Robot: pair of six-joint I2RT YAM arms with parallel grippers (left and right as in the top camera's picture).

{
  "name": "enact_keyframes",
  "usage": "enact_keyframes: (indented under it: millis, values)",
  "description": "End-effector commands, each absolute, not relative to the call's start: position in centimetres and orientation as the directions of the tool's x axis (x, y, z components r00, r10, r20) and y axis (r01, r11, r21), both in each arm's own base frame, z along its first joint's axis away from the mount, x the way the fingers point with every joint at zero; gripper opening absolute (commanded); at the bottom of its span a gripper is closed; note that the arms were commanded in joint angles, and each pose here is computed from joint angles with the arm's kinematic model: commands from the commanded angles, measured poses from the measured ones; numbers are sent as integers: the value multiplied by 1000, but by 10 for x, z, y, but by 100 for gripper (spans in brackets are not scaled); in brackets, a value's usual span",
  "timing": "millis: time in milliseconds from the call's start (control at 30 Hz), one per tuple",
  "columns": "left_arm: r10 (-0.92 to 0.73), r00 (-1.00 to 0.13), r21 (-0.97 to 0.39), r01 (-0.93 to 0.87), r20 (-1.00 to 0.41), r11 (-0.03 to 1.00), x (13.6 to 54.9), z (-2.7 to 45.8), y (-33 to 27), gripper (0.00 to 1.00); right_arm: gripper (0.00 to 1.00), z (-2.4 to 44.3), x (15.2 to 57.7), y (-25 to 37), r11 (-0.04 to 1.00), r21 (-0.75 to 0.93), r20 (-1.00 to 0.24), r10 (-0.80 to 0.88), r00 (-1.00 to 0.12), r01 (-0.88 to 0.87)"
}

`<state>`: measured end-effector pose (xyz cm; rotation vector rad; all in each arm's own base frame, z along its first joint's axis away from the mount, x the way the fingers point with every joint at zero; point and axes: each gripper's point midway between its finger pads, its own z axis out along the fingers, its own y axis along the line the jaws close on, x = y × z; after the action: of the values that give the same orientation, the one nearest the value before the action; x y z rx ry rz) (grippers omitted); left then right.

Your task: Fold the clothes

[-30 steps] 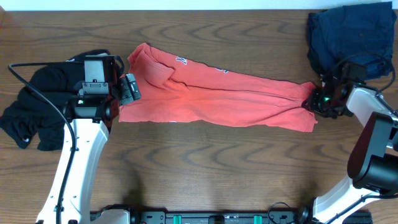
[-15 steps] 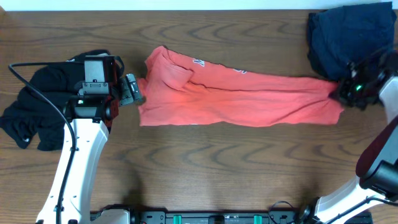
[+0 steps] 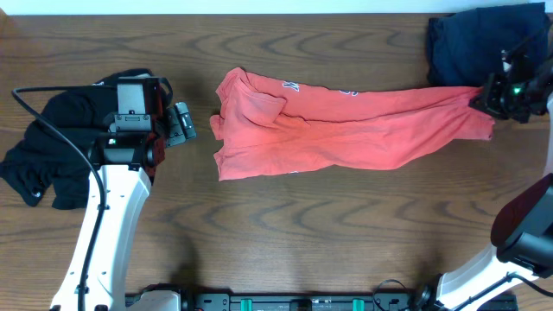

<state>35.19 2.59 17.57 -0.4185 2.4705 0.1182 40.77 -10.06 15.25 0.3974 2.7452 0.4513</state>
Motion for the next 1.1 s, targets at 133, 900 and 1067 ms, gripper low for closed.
enact_keyframes:
  millis: [133, 900, 1067]
  values:
    - [-254, -757, 1, -319, -602, 948, 354, 177, 28, 98, 1, 167, 421, -47, 935, 349, -320, 183, -930, 64]
    - [-255, -757, 1, -319, -601, 948, 354, 177, 28, 98, 6, 133, 429, 130, 947, 260, -295, -110, -949, -191]
    - [-255, -758, 1, -319, -601, 948, 354, 177, 28, 98, 33, 110, 426, 154, 939, 265, -253, -150, -956, -218]
